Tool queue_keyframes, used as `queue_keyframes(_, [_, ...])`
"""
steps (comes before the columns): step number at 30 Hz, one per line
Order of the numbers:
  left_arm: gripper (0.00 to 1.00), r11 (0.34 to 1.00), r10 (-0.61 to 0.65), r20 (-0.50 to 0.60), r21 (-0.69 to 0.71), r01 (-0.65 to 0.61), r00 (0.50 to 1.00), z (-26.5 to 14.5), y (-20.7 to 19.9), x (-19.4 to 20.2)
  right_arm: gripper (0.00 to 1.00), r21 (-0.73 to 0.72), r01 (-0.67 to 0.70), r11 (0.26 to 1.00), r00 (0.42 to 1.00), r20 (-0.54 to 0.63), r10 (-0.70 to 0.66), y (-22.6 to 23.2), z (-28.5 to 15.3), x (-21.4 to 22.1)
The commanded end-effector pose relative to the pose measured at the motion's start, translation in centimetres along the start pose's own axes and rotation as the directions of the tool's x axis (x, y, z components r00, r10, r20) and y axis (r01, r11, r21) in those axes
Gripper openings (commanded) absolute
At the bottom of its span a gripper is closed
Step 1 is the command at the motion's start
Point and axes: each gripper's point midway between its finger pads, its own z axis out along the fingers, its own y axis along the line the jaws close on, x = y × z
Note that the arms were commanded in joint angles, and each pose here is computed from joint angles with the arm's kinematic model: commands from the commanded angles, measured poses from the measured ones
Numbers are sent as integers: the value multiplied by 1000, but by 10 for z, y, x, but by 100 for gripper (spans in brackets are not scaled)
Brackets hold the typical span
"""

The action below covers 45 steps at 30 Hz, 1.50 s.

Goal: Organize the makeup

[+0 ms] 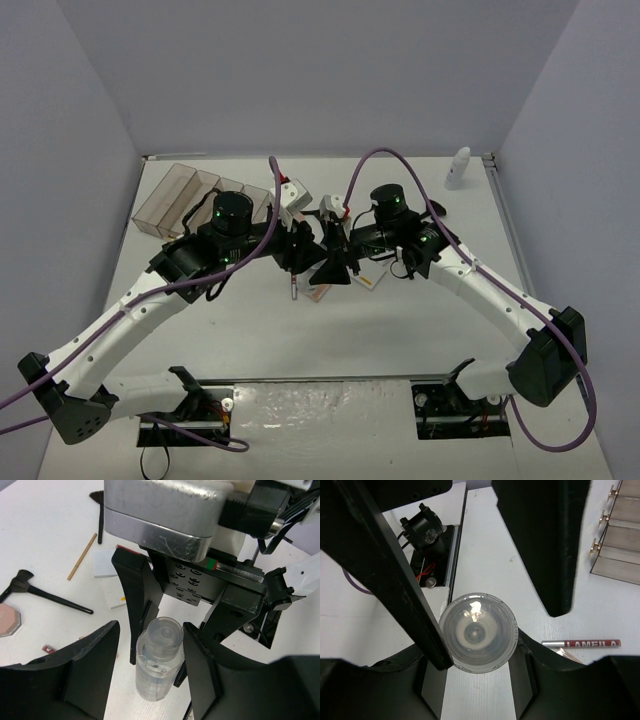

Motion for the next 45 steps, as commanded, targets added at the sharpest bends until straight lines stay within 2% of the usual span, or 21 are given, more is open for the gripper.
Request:
queue_keyframes(1, [46, 999, 42, 65, 17, -43, 997, -4, -9, -26, 0, 7, 129, 992, 991, 38, -130, 10, -7, -27])
queue_keyframes(3, [42, 999, 39, 55, 24, -41, 998, -2, -10, -23, 0, 20, 134, 991, 990, 33, -134, 8, -8, -27])
queue_keyframes(12, [39, 997, 17, 24, 75, -19, 1000, 12, -20, -6, 0, 21, 140, 990, 990, 27, -141, 7, -8, -26])
queue_keyframes(15, [27, 994, 6, 35, 105, -9, 999, 17, -25, -6, 0, 22, 148, 989, 988, 29, -148, 7, -9, -27])
queue_keyframes(17, [23, 992, 0, 28, 124, -4, 1000, 20, -29, -4, 0, 27, 150, 988, 988, 29, -150, 7, -9, -28])
queue_keyframes(21, [4, 990, -2, 14, 141, 0, 1000, 26, -33, 0, 0, 48, 157, 986, 987, 28, -158, 5, -11, -29])
queue_keyframes(24, [0, 990, -3, 20, 139, 1, 1000, 27, -33, 2, 0, 64, 156, 986, 987, 25, -158, 3, -12, -29])
queue_keyframes(26, [0, 994, 3, 48, 109, -8, 999, 24, -29, -1, 8, 91, 148, 985, 989, 15, -150, -1, -12, -27])
queue_keyframes(27, [0, 995, 6, 62, 99, -12, 998, 21, -28, -2, 18, 107, 144, 984, 989, 7, -145, -4, -13, -24])
queue_keyframes(29, [0, 999, 14, 89, 43, -18, 996, 17, -19, -5, 46, 133, 133, 982, 991, -6, -133, -9, -13, -19])
queue_keyframes(32, [0, 999, 33, 112, -46, -28, 993, 10, -5, -7, 79, 174, 120, 977, 993, -22, -118, -16, -15, -12])
queue_keyframes(34, [0, 993, 44, 138, -118, -28, 989, 2, 6, -11, 93, 219, 109, 970, 994, -39, -103, -23, -17, -6])
queue_keyframes(36, [0, 985, 48, 145, -168, -23, 988, -3, 16, -9, 100, 254, 101, 962, 994, -55, -90, -29, -19, -1])
queue_keyframes(40, [0, 957, 62, 170, -290, -10, 984, -16, 39, -10, 100, 350, 70, 934, 996, -81, -44, -44, -28, 11])
queue_keyframes(43, [0, 901, 66, 170, -433, 14, 983, -29, 75, -8, 100, 430, 36, 902, 996, -92, 4, -53, -37, 21])
queue_keyframes(45, [0, 830, 60, 189, -555, 56, 980, -45, 110, -11, 100, 511, 10, 859, 994, -96, 46, -60, -48, 31])
